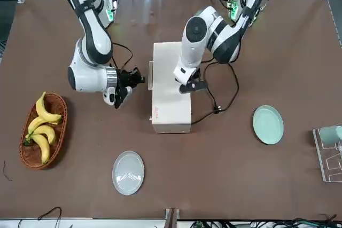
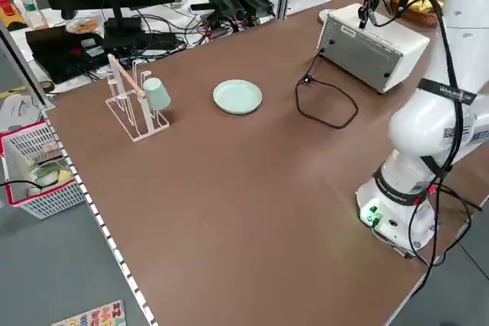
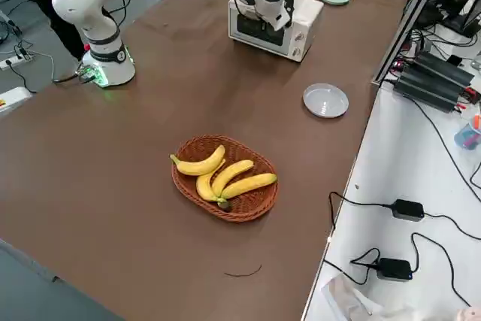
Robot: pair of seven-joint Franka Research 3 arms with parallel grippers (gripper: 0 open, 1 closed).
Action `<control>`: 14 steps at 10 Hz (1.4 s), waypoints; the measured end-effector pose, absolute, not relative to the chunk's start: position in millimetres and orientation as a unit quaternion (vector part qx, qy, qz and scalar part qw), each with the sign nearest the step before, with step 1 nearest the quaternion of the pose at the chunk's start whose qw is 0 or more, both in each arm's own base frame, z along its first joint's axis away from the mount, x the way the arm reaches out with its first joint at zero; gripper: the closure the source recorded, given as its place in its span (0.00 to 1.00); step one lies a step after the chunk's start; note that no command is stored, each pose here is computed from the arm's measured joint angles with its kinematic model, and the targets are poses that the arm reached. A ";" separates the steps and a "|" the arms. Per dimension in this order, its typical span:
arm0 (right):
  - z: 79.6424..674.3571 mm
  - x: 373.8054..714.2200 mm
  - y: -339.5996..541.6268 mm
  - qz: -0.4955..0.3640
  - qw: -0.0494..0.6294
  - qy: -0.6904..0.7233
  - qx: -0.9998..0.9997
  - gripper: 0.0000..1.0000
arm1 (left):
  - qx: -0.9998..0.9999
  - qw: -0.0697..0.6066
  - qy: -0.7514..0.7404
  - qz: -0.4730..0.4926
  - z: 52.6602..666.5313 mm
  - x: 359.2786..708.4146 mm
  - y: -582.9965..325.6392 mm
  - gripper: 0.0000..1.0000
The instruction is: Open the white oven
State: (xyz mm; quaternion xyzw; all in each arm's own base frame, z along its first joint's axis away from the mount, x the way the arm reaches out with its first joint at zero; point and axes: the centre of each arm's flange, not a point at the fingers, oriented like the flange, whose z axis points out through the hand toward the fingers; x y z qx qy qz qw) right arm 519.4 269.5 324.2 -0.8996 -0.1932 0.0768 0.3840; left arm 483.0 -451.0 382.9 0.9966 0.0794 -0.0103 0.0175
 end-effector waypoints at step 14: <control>310.5 513.3 280.8 0.044 0.371 -0.221 -0.901 0.97 | 0.996 0.017 0.083 -0.009 383.0 482.9 -451.3 0.99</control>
